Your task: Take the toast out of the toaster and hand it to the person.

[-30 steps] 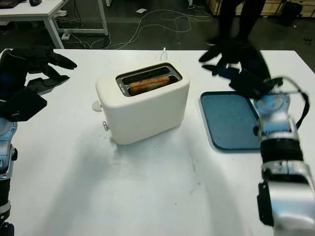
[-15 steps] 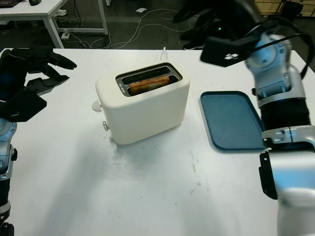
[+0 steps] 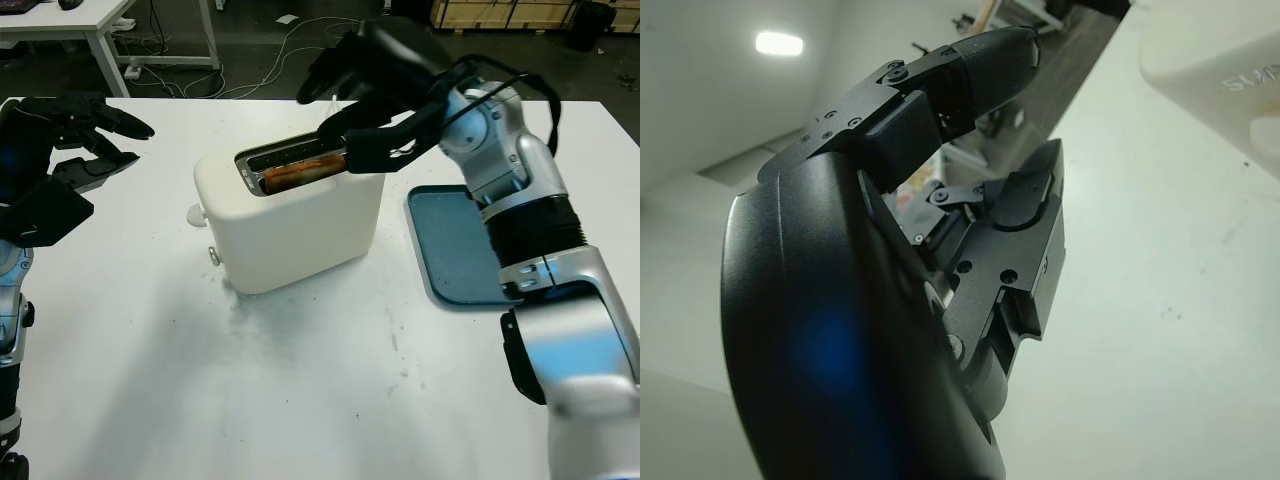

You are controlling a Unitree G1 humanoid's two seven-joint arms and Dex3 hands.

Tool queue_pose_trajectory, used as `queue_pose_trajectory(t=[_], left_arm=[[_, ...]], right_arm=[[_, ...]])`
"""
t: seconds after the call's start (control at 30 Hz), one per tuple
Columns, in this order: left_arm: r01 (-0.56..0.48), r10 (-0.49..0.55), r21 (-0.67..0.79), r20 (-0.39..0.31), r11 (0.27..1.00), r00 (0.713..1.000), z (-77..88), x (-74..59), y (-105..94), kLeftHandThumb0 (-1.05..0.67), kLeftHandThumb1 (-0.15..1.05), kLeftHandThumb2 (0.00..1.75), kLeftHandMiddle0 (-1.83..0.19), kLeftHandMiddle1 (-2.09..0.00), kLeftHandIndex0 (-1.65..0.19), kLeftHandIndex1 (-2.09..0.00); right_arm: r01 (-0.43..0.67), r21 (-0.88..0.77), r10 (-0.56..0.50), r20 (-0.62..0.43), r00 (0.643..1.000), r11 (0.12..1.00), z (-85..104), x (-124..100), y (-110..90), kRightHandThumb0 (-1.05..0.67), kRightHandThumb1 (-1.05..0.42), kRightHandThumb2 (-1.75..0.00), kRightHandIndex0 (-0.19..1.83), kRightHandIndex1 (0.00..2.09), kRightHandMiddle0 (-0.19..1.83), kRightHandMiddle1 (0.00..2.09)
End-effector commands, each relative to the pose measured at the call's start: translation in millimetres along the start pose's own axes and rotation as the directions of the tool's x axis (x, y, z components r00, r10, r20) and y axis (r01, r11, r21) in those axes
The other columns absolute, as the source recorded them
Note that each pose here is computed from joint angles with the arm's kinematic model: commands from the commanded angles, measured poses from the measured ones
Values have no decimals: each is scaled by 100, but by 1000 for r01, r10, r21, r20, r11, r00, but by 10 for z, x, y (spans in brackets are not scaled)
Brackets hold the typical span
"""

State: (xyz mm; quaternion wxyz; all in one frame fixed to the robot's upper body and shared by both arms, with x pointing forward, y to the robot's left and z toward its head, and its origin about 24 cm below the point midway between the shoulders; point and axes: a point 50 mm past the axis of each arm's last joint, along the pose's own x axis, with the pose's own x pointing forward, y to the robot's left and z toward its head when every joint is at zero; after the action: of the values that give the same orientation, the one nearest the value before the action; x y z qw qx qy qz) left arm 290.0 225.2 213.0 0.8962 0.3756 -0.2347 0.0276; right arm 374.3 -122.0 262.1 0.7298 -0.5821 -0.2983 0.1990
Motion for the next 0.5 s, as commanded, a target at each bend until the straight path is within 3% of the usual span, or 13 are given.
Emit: queue_pose_trajectory(t=[0.0,0.47], left_arm=[[8,-8,6,10,1000,1000,16,-6,-3,12,85,0,-94,-104,-97,-56],[6,-6,3,7,1000,1000,4,2,-2,9,85,0,-95,-103,-97,-56]], right_arm=[[2,-36,-1,34,999,999,83,54,-40,-72,-83,0,75,92,105,3],[-78,-13,78,50,996,997,91,122,145,-69,-80,0,71,97,106,3]])
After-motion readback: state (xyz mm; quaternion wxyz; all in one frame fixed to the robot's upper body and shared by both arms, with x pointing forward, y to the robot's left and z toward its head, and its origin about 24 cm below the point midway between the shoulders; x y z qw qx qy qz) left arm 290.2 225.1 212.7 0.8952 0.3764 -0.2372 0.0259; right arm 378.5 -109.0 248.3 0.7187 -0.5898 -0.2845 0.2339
